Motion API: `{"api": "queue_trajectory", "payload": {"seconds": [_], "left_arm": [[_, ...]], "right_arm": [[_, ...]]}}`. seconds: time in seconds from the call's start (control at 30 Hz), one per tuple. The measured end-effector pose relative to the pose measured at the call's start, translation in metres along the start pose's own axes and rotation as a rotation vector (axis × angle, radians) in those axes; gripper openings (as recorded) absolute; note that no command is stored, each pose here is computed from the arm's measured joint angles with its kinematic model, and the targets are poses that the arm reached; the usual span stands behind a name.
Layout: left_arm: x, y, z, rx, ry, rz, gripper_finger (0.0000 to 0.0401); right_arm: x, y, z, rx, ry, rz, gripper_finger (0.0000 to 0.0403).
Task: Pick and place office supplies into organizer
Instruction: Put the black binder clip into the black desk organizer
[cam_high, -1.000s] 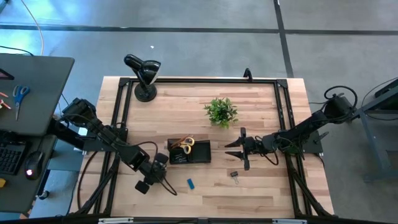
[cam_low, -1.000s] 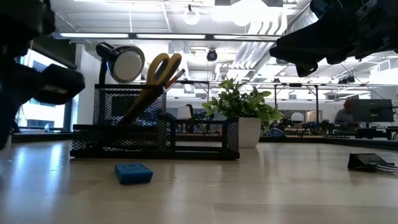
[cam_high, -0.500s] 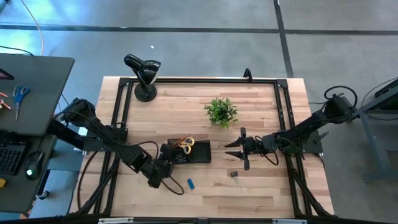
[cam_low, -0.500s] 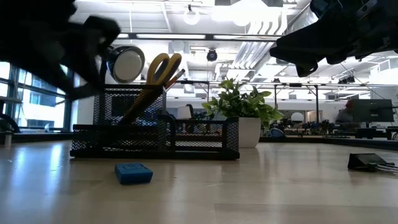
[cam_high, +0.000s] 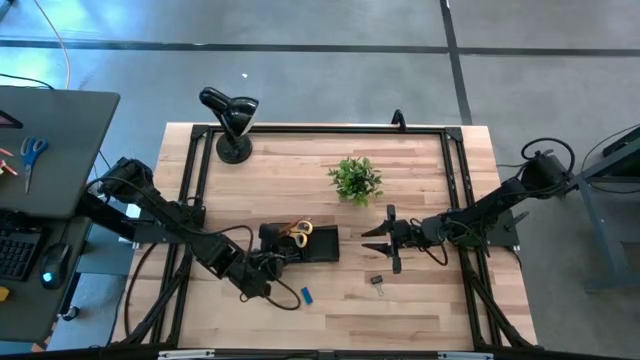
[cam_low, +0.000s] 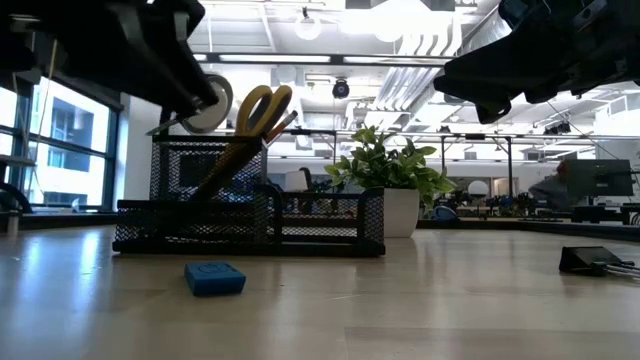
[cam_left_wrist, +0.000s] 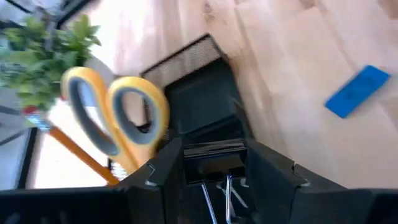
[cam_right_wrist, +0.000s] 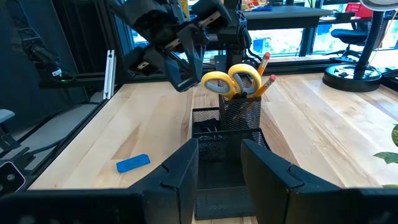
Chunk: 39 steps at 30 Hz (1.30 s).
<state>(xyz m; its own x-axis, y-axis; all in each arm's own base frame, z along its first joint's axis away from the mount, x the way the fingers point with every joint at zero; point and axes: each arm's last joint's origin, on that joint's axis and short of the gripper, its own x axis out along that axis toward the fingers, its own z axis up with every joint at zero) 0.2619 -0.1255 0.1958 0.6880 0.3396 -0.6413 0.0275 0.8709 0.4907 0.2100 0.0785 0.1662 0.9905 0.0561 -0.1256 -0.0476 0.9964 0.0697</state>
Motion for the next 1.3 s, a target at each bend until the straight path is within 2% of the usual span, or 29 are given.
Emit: {"api": "queue_trajectory", "payload": {"seconds": [0.13, 0.47, 0.83, 1.3], "left_arm": [[0.004, 0.002, -0.001, -0.001, 0.008, 0.054, 0.0134], [0.026, -0.006, -0.009, 0.019, 0.086, 0.058, 0.0138], [0.027, -0.009, -0.008, -0.004, 0.071, 0.052, 0.0142], [0.027, -0.010, -0.006, -0.017, 0.058, 0.007, 0.0239]], "right_arm": [[0.000, 0.000, 0.000, 0.000, 0.000, 0.000, 0.0116], [0.000, 0.000, 0.000, 0.000, 0.000, 0.000, 0.0116], [0.000, 0.000, 0.000, -0.001, 0.002, 0.000, 0.0116], [0.000, 0.000, -0.001, -0.002, 0.007, -0.001, 0.0116]]}}
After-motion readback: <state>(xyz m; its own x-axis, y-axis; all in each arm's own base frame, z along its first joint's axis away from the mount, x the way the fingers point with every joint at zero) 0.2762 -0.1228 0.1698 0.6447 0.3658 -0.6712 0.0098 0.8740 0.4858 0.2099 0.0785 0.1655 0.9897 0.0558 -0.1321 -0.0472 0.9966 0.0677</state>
